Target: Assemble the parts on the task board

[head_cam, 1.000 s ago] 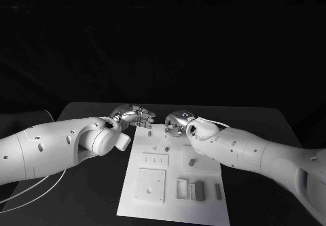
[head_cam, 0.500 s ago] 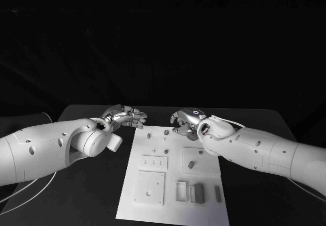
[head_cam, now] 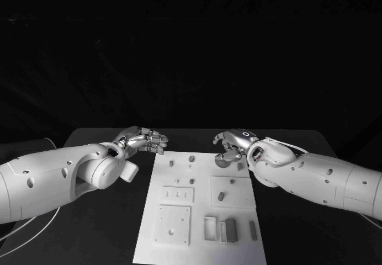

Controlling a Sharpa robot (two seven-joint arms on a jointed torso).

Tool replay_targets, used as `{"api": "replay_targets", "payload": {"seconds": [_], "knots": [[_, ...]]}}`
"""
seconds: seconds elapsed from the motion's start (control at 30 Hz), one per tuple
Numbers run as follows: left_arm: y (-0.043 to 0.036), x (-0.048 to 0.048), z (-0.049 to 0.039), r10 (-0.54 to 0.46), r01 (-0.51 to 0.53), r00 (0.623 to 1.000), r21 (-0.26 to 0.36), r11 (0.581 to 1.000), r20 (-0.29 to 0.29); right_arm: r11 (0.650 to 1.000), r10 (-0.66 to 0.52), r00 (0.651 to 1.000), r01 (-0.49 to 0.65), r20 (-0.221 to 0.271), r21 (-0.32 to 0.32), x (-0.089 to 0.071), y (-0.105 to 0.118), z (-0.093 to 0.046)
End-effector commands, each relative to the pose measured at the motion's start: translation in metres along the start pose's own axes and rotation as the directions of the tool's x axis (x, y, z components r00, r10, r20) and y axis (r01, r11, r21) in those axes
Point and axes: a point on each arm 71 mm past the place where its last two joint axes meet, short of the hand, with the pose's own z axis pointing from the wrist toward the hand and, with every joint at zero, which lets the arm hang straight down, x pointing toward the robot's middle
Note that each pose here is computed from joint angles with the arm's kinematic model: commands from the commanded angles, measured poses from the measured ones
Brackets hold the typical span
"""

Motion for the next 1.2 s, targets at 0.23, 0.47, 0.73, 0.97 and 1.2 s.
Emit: {"api": "replay_targets", "payload": {"seconds": [0.23,0.47,0.73,0.97,1.2], "knots": [[-0.0003,-0.0005,-0.0004,0.005,-0.005,1.000,0.012,1.000,-0.014,0.998,-0.001,0.997,0.005,-0.077,0.062,0.008,-0.020,-0.005],[0.0002,0.0012,0.0008,0.020,-0.019,1.000,0.011,1.000,-0.021,0.996,0.006,0.989,0.008,-0.145,0.094,0.015,-0.028,-0.003],[0.0004,0.0022,0.0021,0.035,-0.035,0.999,0.013,0.999,-0.026,0.993,0.022,0.985,-0.001,-0.173,0.120,0.017,-0.037,0.000],[0.0004,0.0027,0.0029,0.026,-0.026,0.999,0.010,1.000,-0.026,0.991,0.035,0.975,-0.006,-0.220,0.133,0.021,-0.042,0.005],[0.0004,0.0026,0.0031,0.027,-0.026,0.999,0.010,1.000,-0.024,0.989,0.042,0.974,-0.009,-0.223,0.146,0.022,-0.048,0.010]]}}
